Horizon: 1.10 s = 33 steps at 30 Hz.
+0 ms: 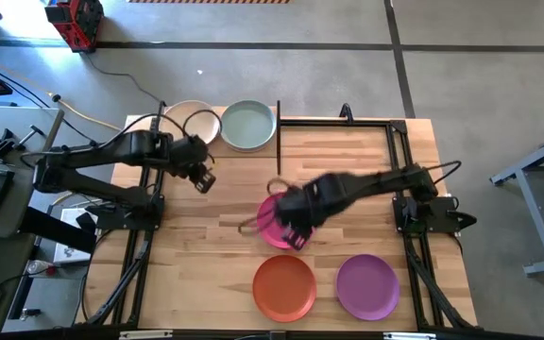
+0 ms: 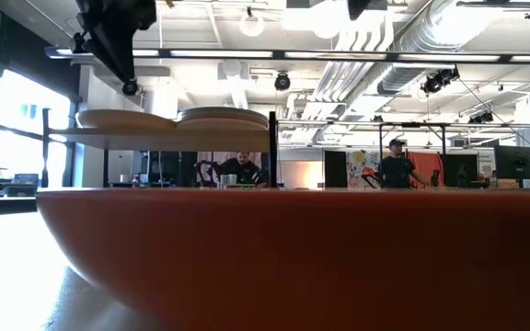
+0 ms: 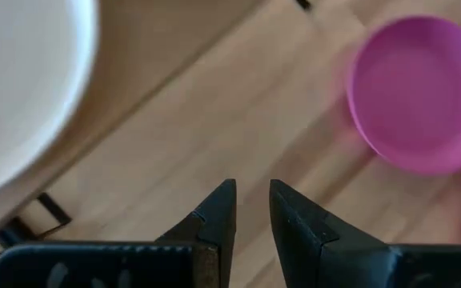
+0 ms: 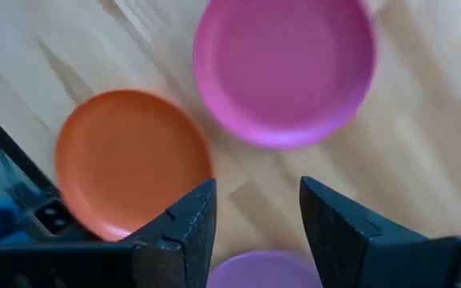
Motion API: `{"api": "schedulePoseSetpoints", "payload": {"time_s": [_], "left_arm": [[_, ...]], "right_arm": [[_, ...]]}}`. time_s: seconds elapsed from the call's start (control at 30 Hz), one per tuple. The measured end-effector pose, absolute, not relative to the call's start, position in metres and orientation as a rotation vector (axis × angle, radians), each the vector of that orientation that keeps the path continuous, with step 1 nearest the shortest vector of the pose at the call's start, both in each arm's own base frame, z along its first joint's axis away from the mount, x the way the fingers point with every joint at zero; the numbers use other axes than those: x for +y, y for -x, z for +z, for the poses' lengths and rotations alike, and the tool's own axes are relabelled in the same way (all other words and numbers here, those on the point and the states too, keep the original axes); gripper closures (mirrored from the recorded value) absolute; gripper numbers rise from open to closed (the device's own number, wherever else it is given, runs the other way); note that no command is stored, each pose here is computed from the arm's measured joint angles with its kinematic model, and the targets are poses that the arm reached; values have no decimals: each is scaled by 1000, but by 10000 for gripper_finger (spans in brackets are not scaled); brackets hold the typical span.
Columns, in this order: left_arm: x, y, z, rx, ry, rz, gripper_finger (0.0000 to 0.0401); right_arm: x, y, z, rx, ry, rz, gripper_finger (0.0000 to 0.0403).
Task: Place and stack plates onto a shelf
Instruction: Stack the purple plate on top of the white plate on the shelf
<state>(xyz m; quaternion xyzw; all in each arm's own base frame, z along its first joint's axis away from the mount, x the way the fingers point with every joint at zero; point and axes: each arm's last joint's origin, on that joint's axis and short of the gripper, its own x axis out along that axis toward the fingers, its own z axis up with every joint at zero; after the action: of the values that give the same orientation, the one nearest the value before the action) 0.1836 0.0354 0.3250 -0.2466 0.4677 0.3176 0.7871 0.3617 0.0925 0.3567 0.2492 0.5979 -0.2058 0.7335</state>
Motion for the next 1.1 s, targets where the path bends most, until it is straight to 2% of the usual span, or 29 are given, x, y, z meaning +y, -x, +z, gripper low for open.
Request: {"api": "schedulePoseSetpoints", "payload": {"time_s": [0.2,0.47,1.1], "left_arm": [[19,-188,326,1003,489,601,337],[13,-191,327,986,476,563,337],[10,-191,327,987,474,555,337]], "right_arm": [[147,-361,331,1331,-723,-636,245],[203,-354,299,1337,-830,-818,245],[283,-333,225,1390,-822,-1057,245]]}}
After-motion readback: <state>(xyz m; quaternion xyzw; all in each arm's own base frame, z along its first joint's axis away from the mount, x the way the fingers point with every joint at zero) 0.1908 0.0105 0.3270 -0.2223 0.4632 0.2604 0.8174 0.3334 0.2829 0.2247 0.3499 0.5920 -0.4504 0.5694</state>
